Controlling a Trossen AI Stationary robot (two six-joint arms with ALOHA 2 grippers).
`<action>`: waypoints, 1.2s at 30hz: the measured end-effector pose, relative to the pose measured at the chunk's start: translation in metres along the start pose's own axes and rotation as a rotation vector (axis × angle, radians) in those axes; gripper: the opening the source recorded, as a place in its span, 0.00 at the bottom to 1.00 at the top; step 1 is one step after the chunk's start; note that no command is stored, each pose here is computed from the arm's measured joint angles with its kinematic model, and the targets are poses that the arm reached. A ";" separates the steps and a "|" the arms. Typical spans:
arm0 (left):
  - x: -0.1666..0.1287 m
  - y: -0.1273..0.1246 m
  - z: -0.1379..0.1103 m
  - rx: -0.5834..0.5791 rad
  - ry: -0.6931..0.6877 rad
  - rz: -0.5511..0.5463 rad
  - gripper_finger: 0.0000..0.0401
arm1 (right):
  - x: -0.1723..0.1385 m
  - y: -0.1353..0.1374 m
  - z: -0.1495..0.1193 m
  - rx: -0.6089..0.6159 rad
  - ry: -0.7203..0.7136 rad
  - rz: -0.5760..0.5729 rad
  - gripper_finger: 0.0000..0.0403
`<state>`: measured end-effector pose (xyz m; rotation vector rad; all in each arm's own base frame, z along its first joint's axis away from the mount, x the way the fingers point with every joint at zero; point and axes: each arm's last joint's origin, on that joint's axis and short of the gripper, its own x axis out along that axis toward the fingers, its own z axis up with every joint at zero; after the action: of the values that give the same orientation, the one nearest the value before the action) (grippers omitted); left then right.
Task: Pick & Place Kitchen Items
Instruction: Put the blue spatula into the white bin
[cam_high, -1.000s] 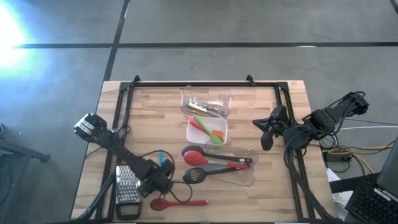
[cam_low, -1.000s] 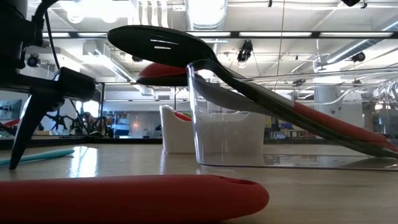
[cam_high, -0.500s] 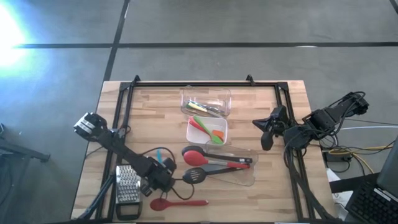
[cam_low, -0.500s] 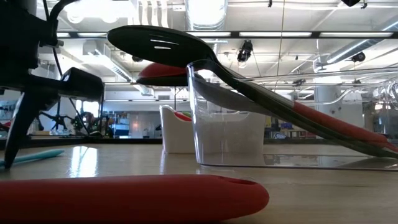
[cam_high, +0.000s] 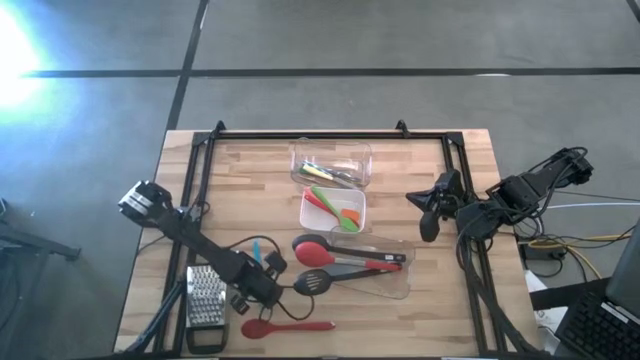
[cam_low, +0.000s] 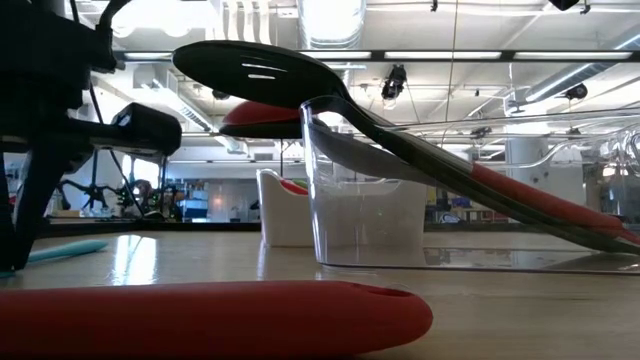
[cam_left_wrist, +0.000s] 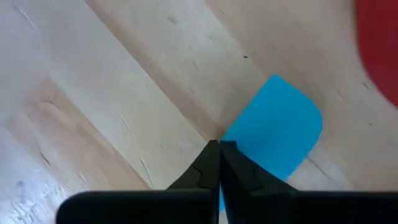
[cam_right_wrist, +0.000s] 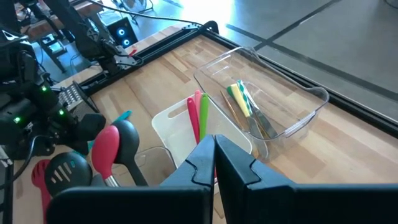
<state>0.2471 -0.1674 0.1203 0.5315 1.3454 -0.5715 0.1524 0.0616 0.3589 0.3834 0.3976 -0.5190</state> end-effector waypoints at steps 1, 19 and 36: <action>-0.002 0.000 0.000 -0.006 0.006 -0.002 0.01 | 0.000 0.000 0.000 0.001 0.000 0.000 0.02; -0.067 0.010 0.027 -0.691 -0.040 0.053 0.60 | 0.000 0.000 0.000 -0.019 0.000 0.000 0.02; -0.055 -0.001 0.024 -0.367 -0.047 -0.039 0.77 | 0.001 0.000 -0.003 -0.052 0.020 0.007 0.02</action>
<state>0.2574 -0.1794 0.1778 0.1918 1.3783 -0.3533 0.1527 0.0622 0.3557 0.3398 0.4278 -0.4974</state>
